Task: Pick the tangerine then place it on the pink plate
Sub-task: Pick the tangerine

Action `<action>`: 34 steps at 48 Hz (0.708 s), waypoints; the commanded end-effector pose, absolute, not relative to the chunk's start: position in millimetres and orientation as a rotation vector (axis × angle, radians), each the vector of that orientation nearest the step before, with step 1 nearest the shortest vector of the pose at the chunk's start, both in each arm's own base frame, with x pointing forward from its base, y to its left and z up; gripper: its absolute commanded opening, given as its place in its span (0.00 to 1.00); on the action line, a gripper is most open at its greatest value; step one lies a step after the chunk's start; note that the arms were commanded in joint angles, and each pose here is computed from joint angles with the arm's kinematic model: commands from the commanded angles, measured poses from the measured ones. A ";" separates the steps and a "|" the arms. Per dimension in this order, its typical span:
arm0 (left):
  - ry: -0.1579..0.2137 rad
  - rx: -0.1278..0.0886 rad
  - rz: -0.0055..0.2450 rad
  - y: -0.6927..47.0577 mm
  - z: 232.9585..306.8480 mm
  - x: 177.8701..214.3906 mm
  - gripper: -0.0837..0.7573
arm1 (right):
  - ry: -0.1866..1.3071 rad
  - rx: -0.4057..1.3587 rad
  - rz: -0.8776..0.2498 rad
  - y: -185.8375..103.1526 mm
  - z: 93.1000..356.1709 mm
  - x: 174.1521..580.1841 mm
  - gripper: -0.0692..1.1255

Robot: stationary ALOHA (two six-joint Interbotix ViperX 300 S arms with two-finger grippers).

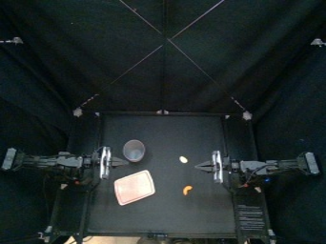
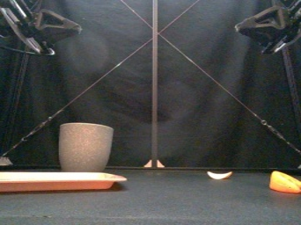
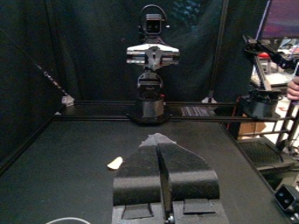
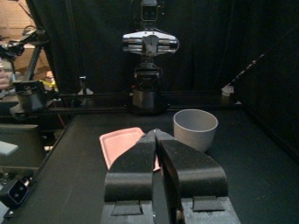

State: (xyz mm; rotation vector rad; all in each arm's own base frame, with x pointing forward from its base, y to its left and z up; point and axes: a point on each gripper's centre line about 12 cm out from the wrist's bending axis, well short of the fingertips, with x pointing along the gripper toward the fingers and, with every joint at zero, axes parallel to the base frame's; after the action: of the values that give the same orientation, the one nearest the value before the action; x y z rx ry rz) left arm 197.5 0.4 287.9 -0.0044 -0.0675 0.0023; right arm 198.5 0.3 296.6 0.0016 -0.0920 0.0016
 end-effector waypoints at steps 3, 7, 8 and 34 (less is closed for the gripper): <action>-0.123 -0.019 0.007 1.3 308.0 199.3 0.10 | -0.057 -0.012 -0.009 -2.0 291.9 200.8 0.09; -0.123 -0.012 0.008 1.5 308.0 199.3 0.10 | -0.010 -0.039 -0.007 -2.1 286.3 201.3 0.09; -0.121 -0.010 0.009 1.5 307.4 199.3 0.10 | 0.008 -0.051 -0.008 -2.5 284.8 202.0 0.09; -0.101 -0.018 0.093 18.0 295.8 197.0 0.10 | 0.301 -0.219 -0.020 -12.2 253.5 221.8 0.76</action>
State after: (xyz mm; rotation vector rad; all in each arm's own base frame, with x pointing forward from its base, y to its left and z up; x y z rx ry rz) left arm 196.3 16.5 288.8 -0.0104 -0.0741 0.0848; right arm 214.5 -8.7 249.0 -0.2500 0.2994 -0.0020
